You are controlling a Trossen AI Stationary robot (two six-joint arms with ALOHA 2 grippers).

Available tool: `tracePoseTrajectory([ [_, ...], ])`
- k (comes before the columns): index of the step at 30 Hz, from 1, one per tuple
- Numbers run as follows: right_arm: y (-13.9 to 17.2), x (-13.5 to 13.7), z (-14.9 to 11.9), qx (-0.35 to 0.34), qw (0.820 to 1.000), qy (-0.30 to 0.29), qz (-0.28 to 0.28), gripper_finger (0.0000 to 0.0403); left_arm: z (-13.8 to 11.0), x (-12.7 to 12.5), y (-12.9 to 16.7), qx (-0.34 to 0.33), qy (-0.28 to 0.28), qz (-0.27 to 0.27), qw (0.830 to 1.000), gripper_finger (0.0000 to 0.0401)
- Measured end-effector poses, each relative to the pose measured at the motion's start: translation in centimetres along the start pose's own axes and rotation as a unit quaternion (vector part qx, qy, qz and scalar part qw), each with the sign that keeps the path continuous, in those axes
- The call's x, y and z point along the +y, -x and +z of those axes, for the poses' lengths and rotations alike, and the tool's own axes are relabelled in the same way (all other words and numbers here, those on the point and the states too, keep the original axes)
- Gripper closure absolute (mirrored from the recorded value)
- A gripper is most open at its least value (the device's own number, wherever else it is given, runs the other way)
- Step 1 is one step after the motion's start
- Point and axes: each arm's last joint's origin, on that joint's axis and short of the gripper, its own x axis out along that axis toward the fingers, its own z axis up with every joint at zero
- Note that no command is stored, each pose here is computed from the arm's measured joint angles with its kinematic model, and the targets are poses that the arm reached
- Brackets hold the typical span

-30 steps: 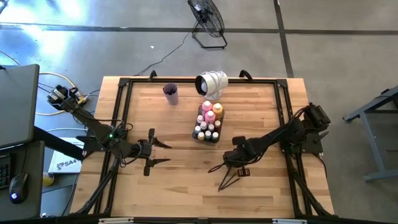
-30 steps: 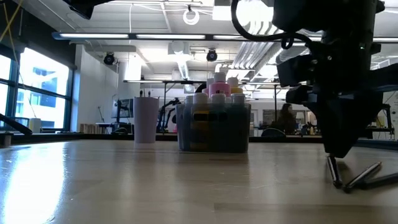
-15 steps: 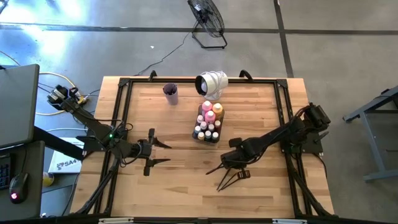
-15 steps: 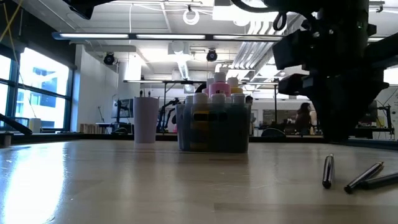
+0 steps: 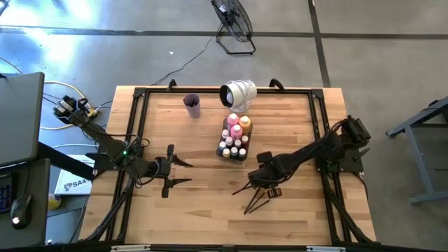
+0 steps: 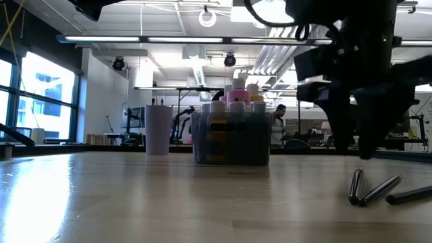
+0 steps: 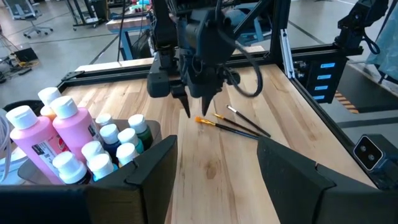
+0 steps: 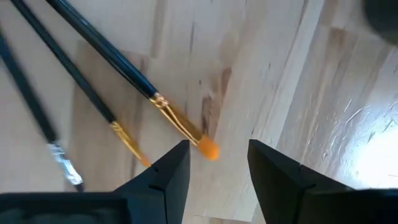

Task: Pick & Place Paint Supplies
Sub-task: Put the gold paint brush into the violet cup

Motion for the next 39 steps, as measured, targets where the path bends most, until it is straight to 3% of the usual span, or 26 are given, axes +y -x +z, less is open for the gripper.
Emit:
tracePoseTrajectory([
  [14,-2.4,0.2,0.2,0.037,0.999,0.021,0.027,0.0263,0.0,0.0,0.0,0.000,0.000,0.000,1.000,0.0182],
  [23,-2.3,0.3,0.1,0.040,0.998,0.021,0.034,0.0342,-0.1,0.0,0.0,0.004,-0.003,-0.001,1.000,0.0182],
  [28,-2.3,0.3,0.0,0.044,0.998,-0.002,0.033,0.0392,-0.4,-0.2,0.0,0.019,-0.010,-0.029,0.999,0.0182],
  [39,-1.6,0.4,-0.1,0.041,0.997,-0.060,0.038,0.0399,-0.5,-0.1,0.0,0.023,-0.012,-0.026,0.999,0.0182],
])
